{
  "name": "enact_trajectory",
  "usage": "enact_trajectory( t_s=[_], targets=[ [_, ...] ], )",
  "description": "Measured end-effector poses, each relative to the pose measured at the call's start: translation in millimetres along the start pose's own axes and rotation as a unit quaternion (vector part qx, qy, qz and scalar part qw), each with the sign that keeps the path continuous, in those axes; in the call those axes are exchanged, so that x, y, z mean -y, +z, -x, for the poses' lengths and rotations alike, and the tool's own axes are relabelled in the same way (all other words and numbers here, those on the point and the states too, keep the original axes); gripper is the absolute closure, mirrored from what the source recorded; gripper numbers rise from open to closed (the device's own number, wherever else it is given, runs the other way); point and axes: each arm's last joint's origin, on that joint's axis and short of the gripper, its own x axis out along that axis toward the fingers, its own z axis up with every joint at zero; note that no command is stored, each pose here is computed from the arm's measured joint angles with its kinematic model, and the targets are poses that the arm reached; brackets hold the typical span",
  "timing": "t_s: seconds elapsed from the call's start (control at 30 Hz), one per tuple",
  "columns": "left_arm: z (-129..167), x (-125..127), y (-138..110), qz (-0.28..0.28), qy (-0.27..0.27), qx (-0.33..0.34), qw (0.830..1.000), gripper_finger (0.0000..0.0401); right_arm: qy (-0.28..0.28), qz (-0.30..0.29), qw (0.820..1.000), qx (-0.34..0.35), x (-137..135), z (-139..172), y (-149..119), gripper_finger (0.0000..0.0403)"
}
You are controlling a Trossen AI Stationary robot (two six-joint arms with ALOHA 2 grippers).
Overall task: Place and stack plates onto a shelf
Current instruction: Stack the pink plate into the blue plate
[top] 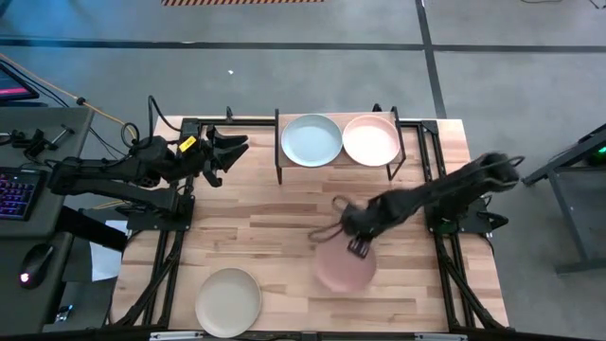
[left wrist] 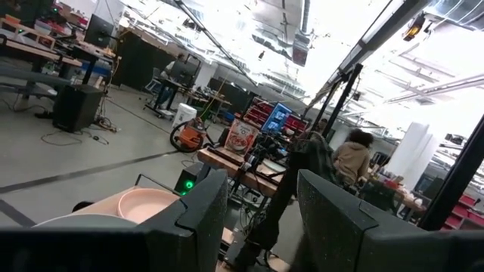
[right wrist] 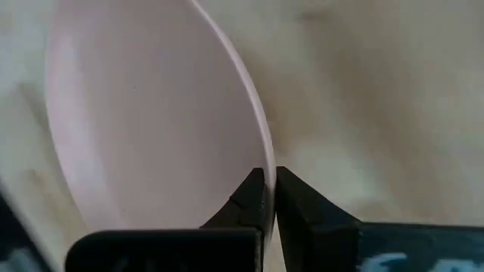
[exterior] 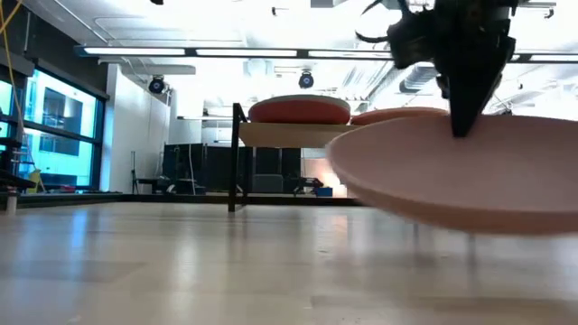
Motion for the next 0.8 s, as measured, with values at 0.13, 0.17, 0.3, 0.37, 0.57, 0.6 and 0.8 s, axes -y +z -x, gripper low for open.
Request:
enact_trajectory(
  t_s=[0.13, 0.17, 0.3, 0.37, 0.57, 0.6, 0.8],
  targets=[
    [0.0, -0.1, 0.0, 0.000, 0.002, 0.001, 1.000, 0.0249, 0.010, -0.044, 0.998, 0.036, 38.5, 26.8, -15.1, 0.0402],
    [0.0, -0.2, 0.1, 0.000, 0.004, 0.001, 1.000, 0.0249, 0.022, -0.060, 0.997, 0.049, 46.4, 31.1, -20.9, 0.0402],
    [0.0, -0.6, 0.2, 0.000, 0.010, 0.004, 1.000, 0.0249, 0.072, -0.130, 0.983, 0.104, 71.5, 38.4, -45.4, 0.0402],
    [0.0, -0.8, 0.3, 0.000, 0.014, 0.005, 1.000, 0.0249, 0.107, -0.163, 0.972, 0.135, 79.3, 38.7, -54.5, 0.0403],
    [0.0, -1.4, 0.5, 0.000, 0.024, 0.009, 1.000, 0.0249, 0.163, -0.211, 0.942, 0.202, 91.9, 38.5, -67.1, 0.0403],
    [0.0, -1.5, 0.5, 0.000, 0.026, 0.009, 1.000, 0.0249, 0.166, -0.214, 0.940, 0.210, 92.5, 39.3, -67.2, 0.0403],
    [0.1, -2.2, 0.7, 0.000, 0.037, 0.014, 0.999, 0.0249, 0.198, -0.218, 0.917, 0.270, 90.0, 52.8, -52.3, 0.0403]
  ],
)
